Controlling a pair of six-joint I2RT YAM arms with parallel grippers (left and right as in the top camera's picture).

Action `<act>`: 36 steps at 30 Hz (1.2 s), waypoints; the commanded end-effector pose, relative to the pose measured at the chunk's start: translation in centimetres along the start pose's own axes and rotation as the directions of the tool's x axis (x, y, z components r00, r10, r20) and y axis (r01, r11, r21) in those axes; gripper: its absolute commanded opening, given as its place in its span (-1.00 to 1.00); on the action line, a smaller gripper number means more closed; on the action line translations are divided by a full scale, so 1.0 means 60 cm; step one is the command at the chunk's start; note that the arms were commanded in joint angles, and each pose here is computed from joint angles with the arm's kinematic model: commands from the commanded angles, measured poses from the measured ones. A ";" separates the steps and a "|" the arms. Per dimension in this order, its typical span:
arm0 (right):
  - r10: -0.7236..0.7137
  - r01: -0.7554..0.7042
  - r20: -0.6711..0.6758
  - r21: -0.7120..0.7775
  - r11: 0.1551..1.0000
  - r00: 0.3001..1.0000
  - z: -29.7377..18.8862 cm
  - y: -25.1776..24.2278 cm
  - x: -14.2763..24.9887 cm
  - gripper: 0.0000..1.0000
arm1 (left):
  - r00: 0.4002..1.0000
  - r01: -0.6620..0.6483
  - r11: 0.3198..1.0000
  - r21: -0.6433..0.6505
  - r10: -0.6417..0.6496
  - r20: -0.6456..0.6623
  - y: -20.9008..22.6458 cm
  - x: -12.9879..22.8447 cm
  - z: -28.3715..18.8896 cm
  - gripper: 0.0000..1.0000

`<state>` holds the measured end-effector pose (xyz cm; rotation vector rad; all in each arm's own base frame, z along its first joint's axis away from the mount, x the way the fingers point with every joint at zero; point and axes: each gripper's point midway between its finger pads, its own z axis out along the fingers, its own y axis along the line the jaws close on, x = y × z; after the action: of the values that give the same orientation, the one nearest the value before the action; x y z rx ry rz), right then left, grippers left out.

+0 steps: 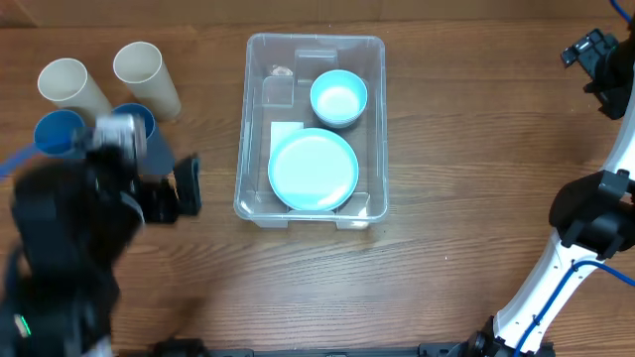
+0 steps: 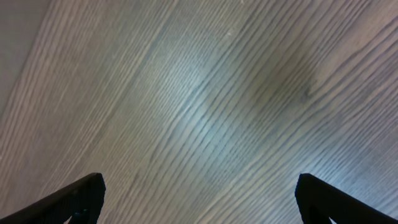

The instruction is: Pack container

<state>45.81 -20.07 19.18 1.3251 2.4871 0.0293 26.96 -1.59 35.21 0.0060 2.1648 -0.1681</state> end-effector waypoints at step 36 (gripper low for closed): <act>0.007 -0.004 0.070 -0.041 0.999 0.998 -0.053 0.008 -0.014 1.00 | 0.797 -0.063 0.904 -0.422 -0.209 -0.566 0.184 0.103 0.370 -0.44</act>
<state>45.80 -20.10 19.36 1.3240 2.4824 0.0287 42.41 5.49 16.09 -0.2895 2.8192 0.2925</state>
